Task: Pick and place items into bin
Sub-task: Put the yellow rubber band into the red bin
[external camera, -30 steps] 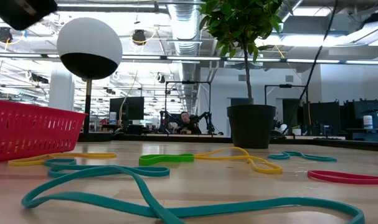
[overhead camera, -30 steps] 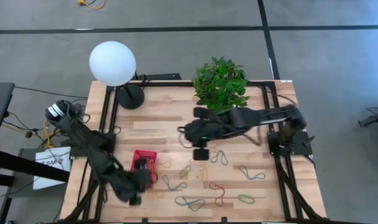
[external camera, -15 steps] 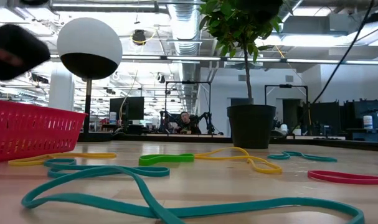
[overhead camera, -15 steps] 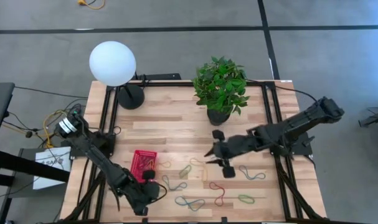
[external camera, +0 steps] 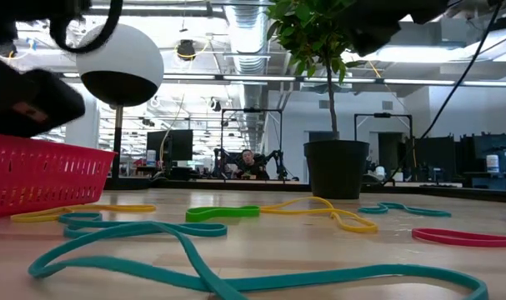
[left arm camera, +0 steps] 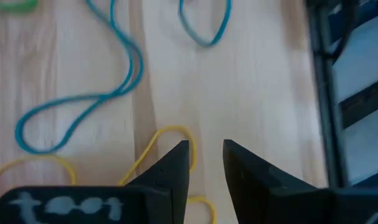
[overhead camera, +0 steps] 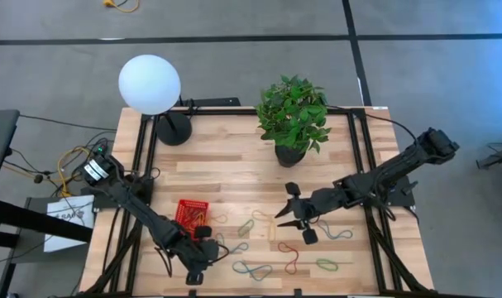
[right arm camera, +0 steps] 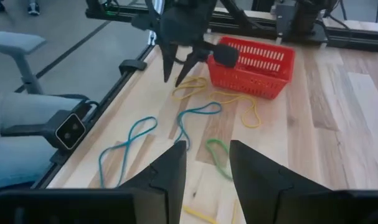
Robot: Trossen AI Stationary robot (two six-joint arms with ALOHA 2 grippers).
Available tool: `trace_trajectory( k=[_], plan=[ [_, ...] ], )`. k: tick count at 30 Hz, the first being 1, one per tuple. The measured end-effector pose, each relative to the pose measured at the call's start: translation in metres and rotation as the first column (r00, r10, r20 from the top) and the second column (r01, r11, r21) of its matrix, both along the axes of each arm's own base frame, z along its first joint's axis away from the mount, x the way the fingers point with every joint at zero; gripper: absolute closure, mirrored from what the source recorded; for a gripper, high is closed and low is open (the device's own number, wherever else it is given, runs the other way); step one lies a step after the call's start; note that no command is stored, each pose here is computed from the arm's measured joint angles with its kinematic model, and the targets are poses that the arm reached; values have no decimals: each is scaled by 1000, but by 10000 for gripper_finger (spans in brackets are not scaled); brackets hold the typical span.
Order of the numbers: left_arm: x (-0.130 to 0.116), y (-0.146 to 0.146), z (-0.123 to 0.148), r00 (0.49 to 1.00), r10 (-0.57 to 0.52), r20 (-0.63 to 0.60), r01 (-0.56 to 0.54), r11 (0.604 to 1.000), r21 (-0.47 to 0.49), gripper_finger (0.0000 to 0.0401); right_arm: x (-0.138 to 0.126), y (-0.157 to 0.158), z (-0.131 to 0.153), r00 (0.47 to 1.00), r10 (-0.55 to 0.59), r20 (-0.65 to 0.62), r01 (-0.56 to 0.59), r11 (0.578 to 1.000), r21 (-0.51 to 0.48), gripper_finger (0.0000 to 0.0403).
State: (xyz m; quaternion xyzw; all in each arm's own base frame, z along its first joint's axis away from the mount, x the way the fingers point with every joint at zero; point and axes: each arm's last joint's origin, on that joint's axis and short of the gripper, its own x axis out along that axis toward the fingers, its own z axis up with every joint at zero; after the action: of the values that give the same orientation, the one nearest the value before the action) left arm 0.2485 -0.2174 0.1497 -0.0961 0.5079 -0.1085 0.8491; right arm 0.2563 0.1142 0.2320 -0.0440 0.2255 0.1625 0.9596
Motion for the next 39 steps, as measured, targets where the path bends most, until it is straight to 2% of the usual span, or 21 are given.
trace_trajectory(
  k=[3,9,17,24,29,32,35,39],
  plan=[
    [1,-2,-3,1000,6,-12,-7,999,-32,315,1,-1,0,1000,-3,6,3,1000,1,284],
    [4,-4,-7,1000,23,6,-23,999,-37,315,2,-3,1,1000,-12,16,12,1000,3,284],
    [11,-10,-30,999,50,-22,-50,998,-30,315,1,-2,-1,1000,-10,-13,10,1000,-3,284],
    [14,-8,-27,990,138,-21,-139,990,-37,315,0,-3,-4,999,8,-33,-10,999,-39,284],
    [22,-14,-16,984,173,-35,-174,984,-28,315,-1,-3,-5,999,17,-38,-19,998,-58,284],
    [32,-21,4,976,216,-10,-217,975,-40,315,-1,-3,-5,999,36,-27,-38,995,-91,284],
    [36,-24,20,966,256,-19,-257,967,-3,315,-1,-3,-5,998,61,-15,-63,989,-132,284],
    [38,-25,38,927,374,-25,-373,927,40,315,-1,-3,-5,996,91,-1,-89,979,-182,284]
  ],
)
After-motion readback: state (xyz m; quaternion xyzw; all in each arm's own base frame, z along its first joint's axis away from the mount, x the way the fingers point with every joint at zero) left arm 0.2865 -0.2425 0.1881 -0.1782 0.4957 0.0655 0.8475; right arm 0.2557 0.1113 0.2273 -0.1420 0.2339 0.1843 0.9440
